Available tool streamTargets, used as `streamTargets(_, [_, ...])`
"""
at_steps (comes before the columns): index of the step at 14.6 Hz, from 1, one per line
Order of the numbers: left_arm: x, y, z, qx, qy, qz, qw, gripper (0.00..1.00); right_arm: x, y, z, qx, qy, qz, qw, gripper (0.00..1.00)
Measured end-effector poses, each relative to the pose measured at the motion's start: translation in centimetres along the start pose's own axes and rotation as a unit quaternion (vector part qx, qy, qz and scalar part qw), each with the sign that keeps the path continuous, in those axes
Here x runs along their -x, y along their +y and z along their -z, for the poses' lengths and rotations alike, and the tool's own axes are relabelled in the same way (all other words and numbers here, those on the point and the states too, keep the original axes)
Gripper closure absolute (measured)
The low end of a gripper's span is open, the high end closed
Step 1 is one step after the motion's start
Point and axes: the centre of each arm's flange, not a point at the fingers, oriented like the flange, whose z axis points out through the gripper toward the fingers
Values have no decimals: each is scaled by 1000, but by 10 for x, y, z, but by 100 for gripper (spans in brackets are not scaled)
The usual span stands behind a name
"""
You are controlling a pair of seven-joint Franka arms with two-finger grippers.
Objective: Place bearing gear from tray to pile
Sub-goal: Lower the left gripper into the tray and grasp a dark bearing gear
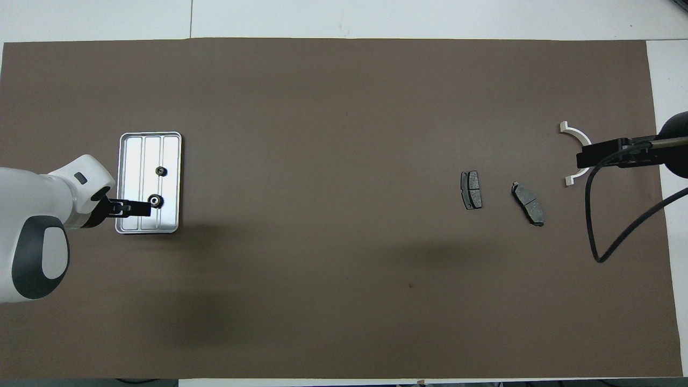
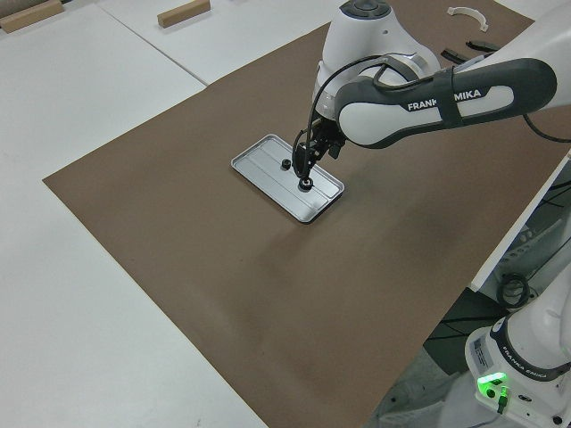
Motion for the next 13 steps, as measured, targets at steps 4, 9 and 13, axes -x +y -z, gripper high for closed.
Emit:
streamTargets(4, [-7,-11,-26,0,3,2,1000,0,0,1,0,0,0,-1,1000,0])
streamTargets(9, [-23,-13,-52,2,-1,1,1000,0,0,-2,0,0,-1,2,1000,0])
streamTargets(13, [-29,-13,-59,3,-1,1,1000,0,1,-10,2,-7,1,7,1000,0])
